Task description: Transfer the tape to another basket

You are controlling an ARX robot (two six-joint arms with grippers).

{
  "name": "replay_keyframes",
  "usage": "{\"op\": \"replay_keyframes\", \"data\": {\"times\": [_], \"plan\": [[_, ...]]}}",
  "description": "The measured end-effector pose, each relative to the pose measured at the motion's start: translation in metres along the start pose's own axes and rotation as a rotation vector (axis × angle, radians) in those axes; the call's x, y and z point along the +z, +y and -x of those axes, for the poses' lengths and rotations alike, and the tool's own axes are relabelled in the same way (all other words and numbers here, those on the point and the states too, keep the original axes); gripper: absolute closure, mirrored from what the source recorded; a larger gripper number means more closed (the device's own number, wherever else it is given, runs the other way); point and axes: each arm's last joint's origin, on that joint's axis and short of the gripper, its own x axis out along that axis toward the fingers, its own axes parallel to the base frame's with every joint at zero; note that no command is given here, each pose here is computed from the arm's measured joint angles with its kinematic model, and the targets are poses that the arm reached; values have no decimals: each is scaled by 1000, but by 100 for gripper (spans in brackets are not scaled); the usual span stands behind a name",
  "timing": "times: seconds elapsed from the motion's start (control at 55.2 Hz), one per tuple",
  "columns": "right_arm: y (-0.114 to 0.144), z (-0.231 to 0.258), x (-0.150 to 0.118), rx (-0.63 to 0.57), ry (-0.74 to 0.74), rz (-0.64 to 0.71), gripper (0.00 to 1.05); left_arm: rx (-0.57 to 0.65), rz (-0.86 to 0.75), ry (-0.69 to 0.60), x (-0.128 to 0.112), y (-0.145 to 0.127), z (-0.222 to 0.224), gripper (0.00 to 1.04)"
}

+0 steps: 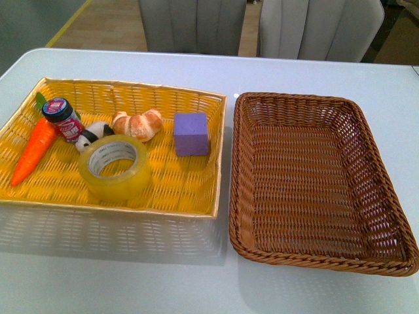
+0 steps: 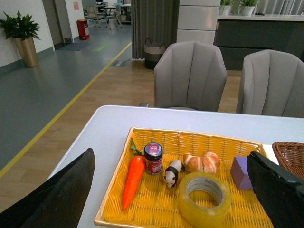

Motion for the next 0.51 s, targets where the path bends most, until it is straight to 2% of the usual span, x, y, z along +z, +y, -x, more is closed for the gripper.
{"op": "replay_keyframes", "data": {"times": [0.344,0.399,0.453,0.507], "plan": [[0,0,0,0,0,0,14,0,0,0,0,0,0,9],[0,0,0,0,0,0,8,0,0,0,0,0,0,9],[0,0,0,0,0,0,9,-8,3,11,0,0,0,9],[0,0,0,0,0,0,9,-141,77,358,2,-2,-1,9]]}}
